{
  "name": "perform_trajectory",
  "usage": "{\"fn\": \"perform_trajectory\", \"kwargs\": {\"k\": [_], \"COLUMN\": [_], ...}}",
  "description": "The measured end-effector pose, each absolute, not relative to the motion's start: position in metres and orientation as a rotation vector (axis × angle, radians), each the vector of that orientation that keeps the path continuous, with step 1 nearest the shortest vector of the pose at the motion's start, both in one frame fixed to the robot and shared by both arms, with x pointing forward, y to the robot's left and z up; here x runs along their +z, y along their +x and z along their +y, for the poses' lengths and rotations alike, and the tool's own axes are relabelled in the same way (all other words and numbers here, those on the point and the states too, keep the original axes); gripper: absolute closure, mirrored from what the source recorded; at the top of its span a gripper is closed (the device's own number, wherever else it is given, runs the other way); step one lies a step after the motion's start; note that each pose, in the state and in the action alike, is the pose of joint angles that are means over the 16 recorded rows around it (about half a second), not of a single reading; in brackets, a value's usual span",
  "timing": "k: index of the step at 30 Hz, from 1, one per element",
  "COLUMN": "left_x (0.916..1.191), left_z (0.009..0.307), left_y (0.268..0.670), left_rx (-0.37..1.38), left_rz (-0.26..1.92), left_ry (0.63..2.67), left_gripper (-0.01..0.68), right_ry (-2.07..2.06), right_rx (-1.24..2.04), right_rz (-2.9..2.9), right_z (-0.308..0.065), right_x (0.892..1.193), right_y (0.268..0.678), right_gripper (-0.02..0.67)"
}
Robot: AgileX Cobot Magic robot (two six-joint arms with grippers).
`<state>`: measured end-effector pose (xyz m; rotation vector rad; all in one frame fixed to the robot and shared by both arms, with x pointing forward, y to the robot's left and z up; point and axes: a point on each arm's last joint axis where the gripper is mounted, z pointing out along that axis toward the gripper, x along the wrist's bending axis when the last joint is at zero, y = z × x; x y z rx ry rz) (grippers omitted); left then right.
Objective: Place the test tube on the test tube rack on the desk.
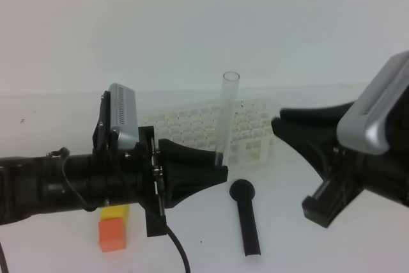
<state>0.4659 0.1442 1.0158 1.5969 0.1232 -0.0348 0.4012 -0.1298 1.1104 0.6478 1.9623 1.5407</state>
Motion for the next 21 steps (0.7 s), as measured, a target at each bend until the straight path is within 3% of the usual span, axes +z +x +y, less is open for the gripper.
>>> {"fn": "perform_trajectory", "kwargs": {"k": [5,16,21], "left_x": [1.016,1.016,1.016], "left_z": [0.146,0.147,0.147], "left_y": [0.467,0.468,0.468], "left_rx": [-0.030,-0.091,-0.122], "left_rz": [0.133,0.200,0.233], "left_ry": [1.596,1.590,1.586], "left_gripper": [0.666,0.666,0.666], "right_ry": [0.661,0.686,0.650], "right_rx": [1.631,1.782,1.853], "right_rz": [1.900,1.823,1.806], "right_z": [-0.119,-0.095,-0.082], "right_x": [1.110,1.096,1.087], "right_y": [0.405,0.422,0.428], "right_gripper": [0.507,0.303,0.246]}}
